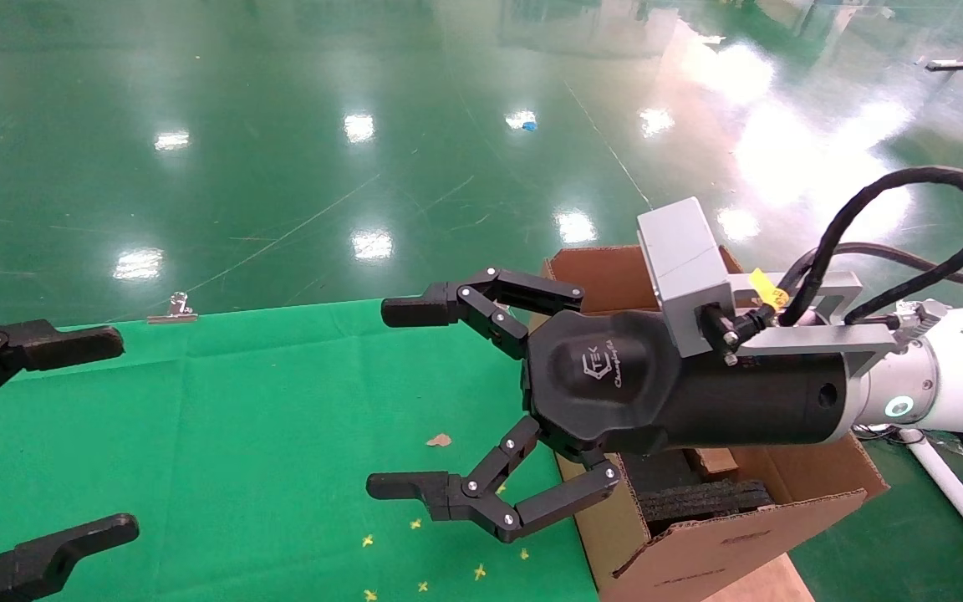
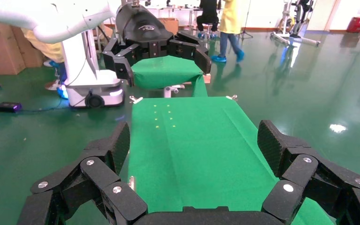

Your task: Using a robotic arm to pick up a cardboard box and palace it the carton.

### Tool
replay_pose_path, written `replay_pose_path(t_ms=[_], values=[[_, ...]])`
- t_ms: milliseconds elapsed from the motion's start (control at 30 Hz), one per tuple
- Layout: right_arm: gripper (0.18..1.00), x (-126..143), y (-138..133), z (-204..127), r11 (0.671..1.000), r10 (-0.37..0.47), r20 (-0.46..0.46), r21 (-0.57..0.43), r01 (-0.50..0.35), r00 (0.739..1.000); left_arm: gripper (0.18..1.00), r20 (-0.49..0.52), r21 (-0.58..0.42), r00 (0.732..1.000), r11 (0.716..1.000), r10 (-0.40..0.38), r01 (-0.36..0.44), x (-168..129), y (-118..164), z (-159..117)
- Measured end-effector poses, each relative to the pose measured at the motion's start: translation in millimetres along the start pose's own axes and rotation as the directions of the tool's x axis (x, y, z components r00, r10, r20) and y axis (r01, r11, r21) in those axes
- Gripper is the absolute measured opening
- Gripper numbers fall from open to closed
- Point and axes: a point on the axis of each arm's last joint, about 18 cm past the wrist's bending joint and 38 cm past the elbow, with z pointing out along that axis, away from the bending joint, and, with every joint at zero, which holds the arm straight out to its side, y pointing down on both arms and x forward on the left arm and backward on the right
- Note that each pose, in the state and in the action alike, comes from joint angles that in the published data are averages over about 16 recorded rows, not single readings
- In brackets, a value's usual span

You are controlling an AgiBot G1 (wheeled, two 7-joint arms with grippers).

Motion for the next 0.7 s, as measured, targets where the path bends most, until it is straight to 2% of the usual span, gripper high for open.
replay_pose_path(t_ms=[700], values=[[1.000, 0.2, 0.0, 0.0, 1.000, 0.000, 0.000, 0.000, 0.000, 1.000, 1.001, 0.000, 0.000, 1.000, 1.000, 0.000, 0.000, 0.0, 0.0, 0.0]])
